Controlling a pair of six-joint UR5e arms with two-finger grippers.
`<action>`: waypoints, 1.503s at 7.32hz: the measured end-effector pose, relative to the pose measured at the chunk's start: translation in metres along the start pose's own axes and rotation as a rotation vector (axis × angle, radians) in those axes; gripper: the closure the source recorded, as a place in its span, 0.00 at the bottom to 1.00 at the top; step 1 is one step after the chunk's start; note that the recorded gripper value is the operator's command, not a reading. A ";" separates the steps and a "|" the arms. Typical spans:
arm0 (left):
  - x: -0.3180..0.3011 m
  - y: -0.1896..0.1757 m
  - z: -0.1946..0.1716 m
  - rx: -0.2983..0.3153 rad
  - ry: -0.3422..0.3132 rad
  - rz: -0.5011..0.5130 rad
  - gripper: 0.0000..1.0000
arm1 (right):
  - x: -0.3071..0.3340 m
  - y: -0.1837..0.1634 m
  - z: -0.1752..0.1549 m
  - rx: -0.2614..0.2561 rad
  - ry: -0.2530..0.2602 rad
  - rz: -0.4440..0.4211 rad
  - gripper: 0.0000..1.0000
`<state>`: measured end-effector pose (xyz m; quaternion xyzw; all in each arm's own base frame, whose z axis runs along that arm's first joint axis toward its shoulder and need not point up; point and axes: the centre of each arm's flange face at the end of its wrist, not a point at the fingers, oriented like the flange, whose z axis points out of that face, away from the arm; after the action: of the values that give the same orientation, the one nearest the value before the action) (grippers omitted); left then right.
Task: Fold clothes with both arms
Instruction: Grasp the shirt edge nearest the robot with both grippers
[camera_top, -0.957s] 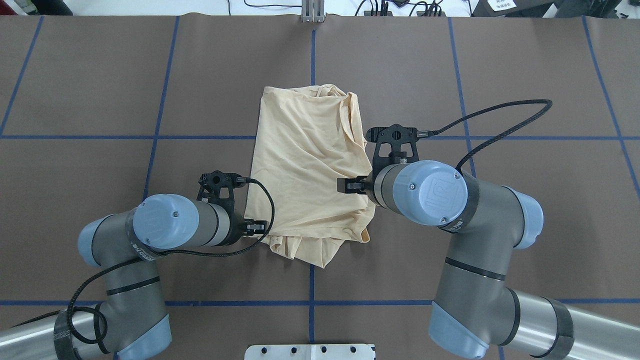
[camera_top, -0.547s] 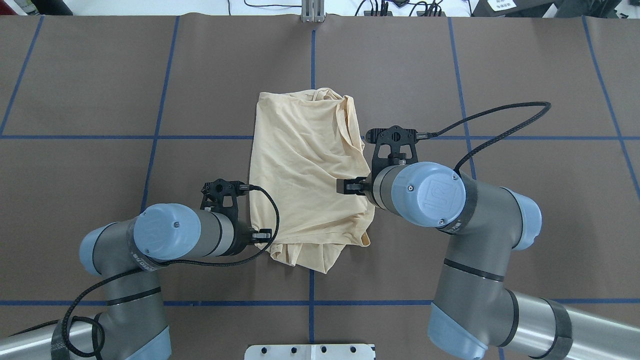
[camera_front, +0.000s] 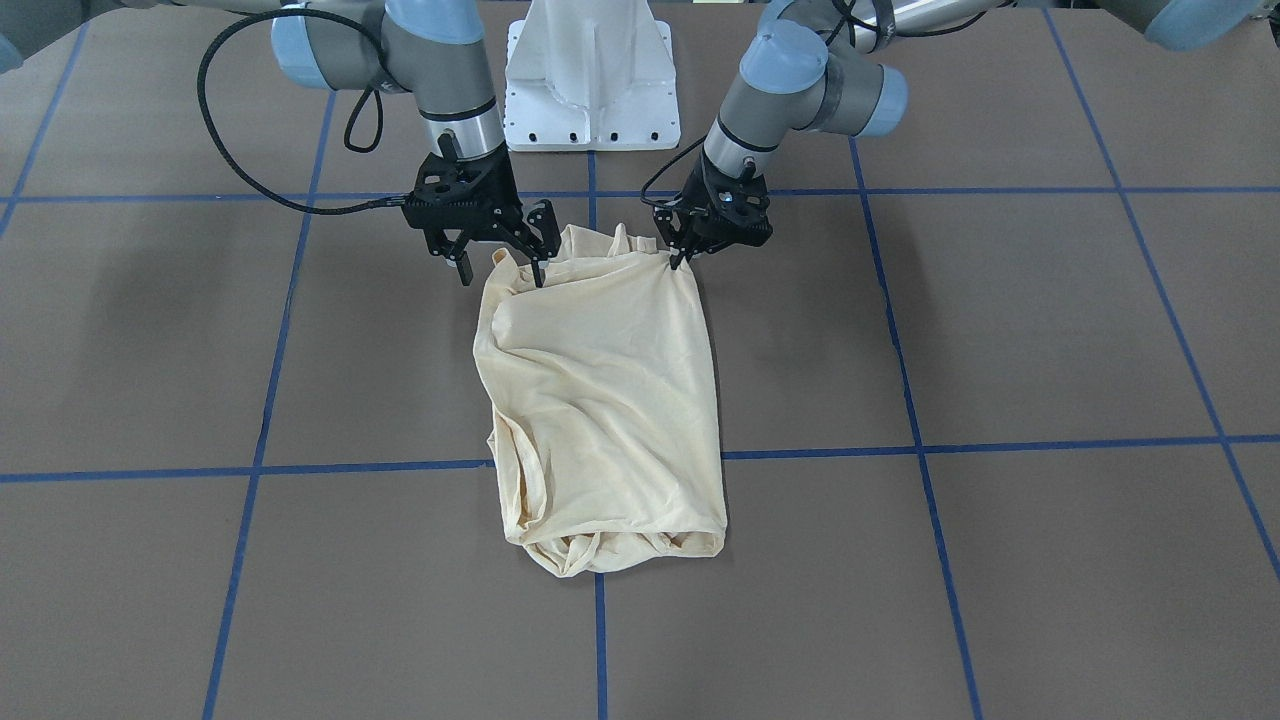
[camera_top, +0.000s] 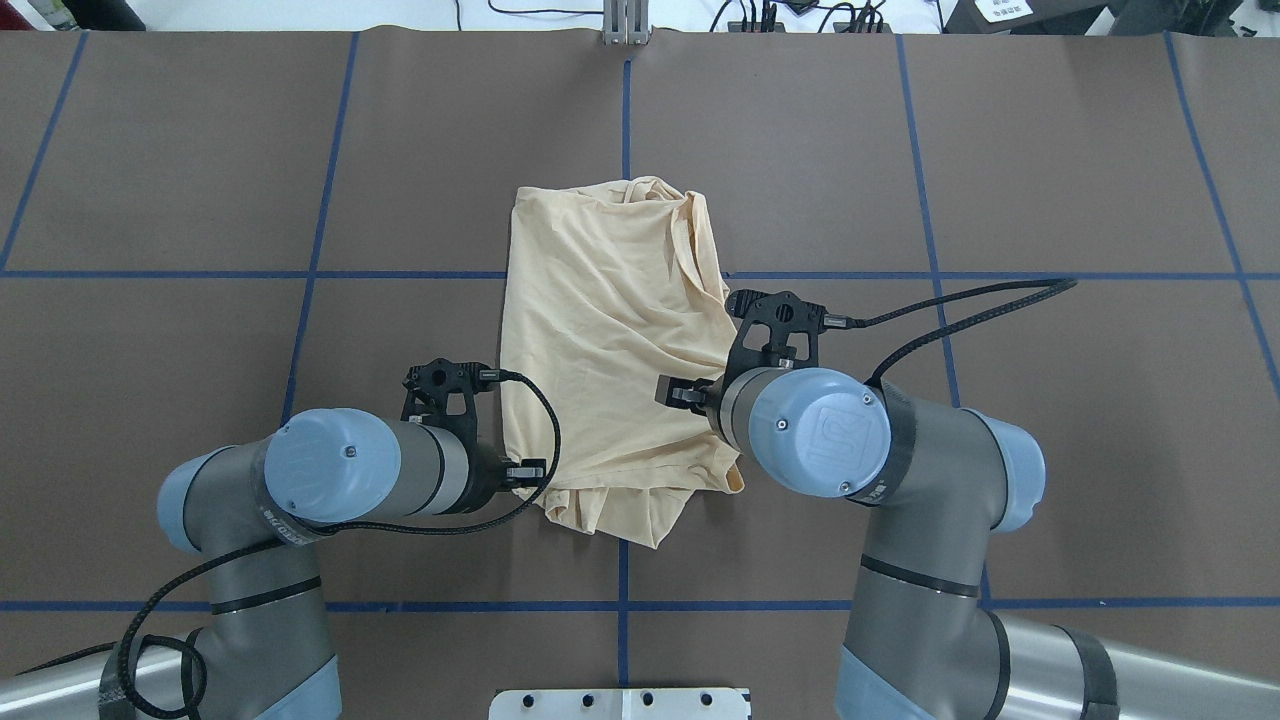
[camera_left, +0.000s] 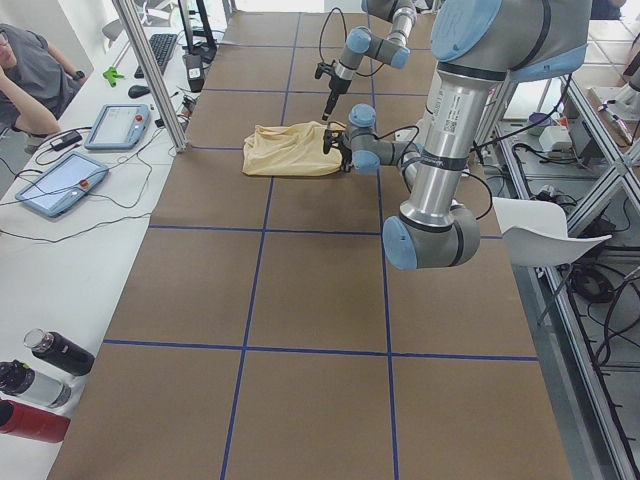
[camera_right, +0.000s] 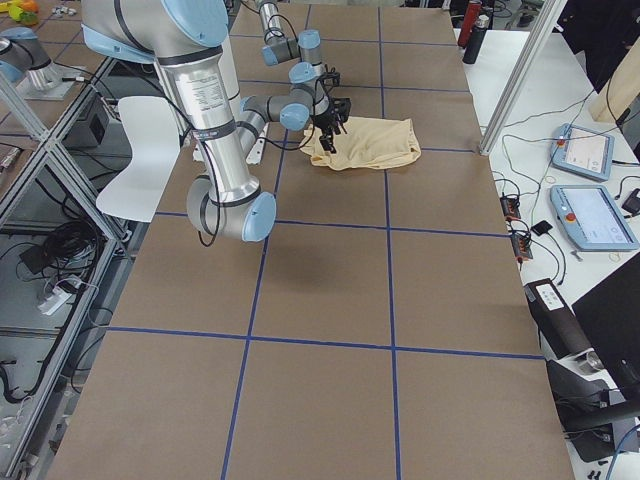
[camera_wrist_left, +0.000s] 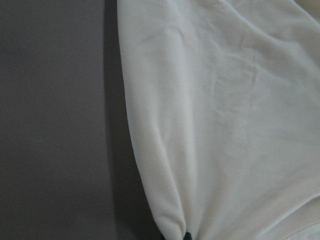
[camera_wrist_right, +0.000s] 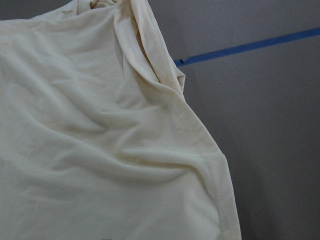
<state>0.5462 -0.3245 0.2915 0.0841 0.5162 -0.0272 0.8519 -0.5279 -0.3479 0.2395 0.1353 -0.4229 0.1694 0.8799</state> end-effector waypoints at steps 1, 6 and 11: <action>0.001 0.000 0.000 0.000 0.001 0.000 1.00 | -0.007 0.014 0.007 0.015 0.007 0.048 0.15; 0.001 0.001 0.000 0.000 0.002 0.001 1.00 | -0.023 0.046 0.060 0.067 0.087 0.115 0.15; 0.003 0.000 -0.001 0.001 0.005 0.001 1.00 | -0.030 0.058 0.063 0.060 0.087 0.113 1.00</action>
<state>0.5469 -0.3239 0.2890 0.0850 0.5183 -0.0267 0.8506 -0.6130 -0.3248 0.2593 0.1301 -0.3859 0.2372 0.8820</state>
